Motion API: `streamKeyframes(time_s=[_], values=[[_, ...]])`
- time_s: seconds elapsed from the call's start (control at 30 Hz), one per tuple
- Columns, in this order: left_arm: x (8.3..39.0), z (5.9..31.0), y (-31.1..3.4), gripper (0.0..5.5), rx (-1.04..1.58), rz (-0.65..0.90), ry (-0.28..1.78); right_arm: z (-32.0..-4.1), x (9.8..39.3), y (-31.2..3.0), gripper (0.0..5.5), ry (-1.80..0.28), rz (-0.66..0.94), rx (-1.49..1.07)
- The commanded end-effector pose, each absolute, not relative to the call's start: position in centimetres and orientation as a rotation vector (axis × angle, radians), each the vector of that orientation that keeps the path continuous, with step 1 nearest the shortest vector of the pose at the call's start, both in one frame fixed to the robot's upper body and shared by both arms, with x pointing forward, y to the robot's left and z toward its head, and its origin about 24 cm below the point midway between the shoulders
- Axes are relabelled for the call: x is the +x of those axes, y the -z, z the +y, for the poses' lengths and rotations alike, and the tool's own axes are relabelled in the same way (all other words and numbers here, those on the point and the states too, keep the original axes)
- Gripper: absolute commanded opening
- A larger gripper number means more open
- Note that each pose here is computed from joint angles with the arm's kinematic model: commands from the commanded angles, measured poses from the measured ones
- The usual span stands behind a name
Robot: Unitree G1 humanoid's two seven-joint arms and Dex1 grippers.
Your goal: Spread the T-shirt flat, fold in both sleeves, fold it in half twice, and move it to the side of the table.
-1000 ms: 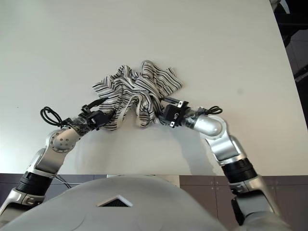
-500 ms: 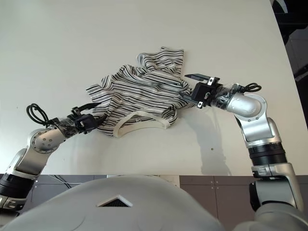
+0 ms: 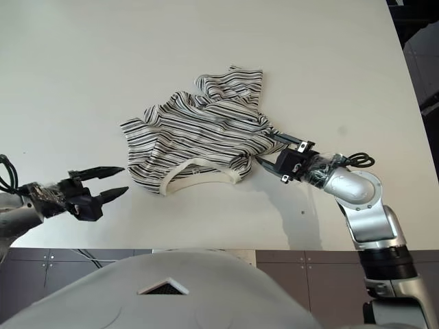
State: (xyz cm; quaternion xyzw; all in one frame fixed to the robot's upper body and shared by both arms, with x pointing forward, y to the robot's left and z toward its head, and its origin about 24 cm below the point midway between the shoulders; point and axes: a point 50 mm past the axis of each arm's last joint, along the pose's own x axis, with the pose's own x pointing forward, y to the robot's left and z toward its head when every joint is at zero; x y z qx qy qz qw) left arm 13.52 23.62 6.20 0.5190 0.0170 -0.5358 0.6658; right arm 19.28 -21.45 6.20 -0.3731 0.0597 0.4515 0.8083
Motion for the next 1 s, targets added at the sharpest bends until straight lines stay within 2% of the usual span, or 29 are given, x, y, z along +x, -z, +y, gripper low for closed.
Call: streamKeyframes(time_s=[0.03, 0.1, 0.3, 0.57, 0.83, 1.0], values=[[13.2, 24.2, -4.3, 2.52, 1.288, 0.049, 1.258, -21.1, 19.5, -6.5, 2.71, -0.954, 0.111, -0.802], [13.3, 24.4, -3.1, 2.52, 1.332, 0.047, 1.253, -20.9, 19.7, -6.7, 2.71, -0.959, 0.103, -0.805], [14.4, 22.3, -2.4, 2.52, 1.369, -0.080, 1.255, -20.1, 20.0, -6.5, 2.71, -0.990, 0.084, -0.805], [15.4, 21.9, -0.6, 2.52, 1.382, -0.045, 1.247, -19.6, 20.7, -6.6, 2.71, -0.996, 0.058, -0.800], [15.3, 22.1, -0.3, 1.06, 1.360, -0.049, 1.279, -19.7, 20.8, -6.3, 2.74, -0.995, 0.054, -0.819], [15.2, 22.4, -0.2, 0.42, 1.337, -0.017, 1.279, -20.3, 20.4, -6.7, 2.74, -1.002, 0.060, -0.788]])
